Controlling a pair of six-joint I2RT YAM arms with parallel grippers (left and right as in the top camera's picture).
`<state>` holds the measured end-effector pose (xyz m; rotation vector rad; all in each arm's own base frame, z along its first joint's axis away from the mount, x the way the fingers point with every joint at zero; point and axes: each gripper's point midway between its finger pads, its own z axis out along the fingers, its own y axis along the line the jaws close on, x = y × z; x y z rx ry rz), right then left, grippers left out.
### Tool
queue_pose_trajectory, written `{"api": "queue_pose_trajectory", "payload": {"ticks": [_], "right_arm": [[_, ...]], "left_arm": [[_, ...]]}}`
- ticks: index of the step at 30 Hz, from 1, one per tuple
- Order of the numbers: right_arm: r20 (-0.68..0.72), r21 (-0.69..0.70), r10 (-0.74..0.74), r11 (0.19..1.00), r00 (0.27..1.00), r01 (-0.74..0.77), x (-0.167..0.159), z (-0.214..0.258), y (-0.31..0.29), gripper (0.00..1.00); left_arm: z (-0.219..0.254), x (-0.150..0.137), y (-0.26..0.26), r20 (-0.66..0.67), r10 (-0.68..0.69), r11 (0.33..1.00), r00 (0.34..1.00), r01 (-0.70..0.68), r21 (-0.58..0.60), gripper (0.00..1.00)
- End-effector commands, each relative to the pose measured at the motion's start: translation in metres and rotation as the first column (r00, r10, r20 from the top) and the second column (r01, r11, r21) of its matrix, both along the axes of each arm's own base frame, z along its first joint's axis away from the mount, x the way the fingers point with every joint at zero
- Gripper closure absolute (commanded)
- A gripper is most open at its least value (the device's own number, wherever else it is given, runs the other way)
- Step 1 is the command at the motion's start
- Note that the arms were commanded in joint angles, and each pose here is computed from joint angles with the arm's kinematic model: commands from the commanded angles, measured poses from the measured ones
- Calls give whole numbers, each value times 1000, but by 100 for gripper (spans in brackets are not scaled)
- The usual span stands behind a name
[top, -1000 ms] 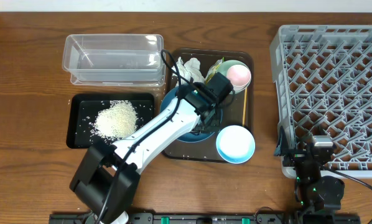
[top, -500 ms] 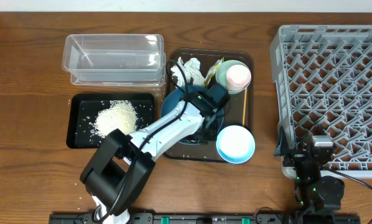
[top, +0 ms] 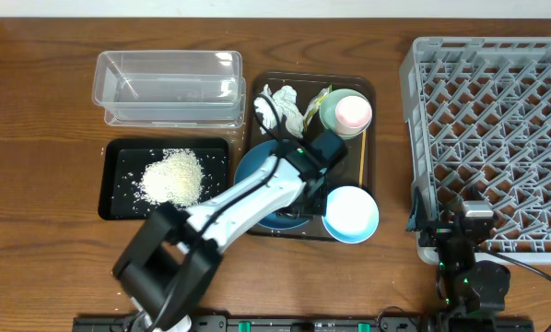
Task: Sort waste into correct bins and load items into the dishwasher rack
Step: 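Release the blue bowl and lift the left gripper away, then lower the left gripper onto the yellow-green snack wrapper and grasp it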
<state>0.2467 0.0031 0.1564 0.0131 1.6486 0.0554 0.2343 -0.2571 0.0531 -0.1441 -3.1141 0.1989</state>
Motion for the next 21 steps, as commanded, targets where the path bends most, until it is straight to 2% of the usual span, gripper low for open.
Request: {"api": "queue_pose_trajectory", "payload": {"ticks": [1, 2, 4, 6, 9, 11, 15, 17, 21], "right_arm": [[-1, -12, -4, 1000, 1000, 4, 0, -1, -1, 1], [-1, -12, -3, 1000, 1000, 3, 0, -1, -1, 1], [-1, -12, -3, 1000, 1000, 3, 0, -1, -1, 1], [-1, -12, -3, 1000, 1000, 3, 0, -1, -1, 1], [-1, -12, -3, 1000, 1000, 3, 0, -1, -1, 1], [-1, -12, -3, 1000, 1000, 3, 0, -1, -1, 1], [-1, -12, -3, 1000, 1000, 3, 0, -1, -1, 1], [-1, -12, -3, 1000, 1000, 3, 0, -1, -1, 1], [-1, -12, -3, 1000, 1000, 3, 0, -1, -1, 1]], "left_arm": [[39, 29, 13, 169, 43, 999, 985, -44, -2, 83], [50, 38, 18, 219, 55, 998, 974, -55, -3, 72], [66, 51, 25, 288, 86, 996, 954, -85, -13, 67], [82, 66, 31, 353, 120, 993, 928, -112, -45, 56], [102, 91, 32, 439, 124, 991, 890, -86, -105, 49], [109, 105, 29, 475, 113, 988, 873, -50, -144, 44], [126, 123, 9, 520, 1, 958, 854, 148, -245, 34], [130, 129, 12, 516, -26, 956, 856, 172, -238, 31], [129, 138, 23, 482, -147, 959, 864, 243, -144, 20]]}}
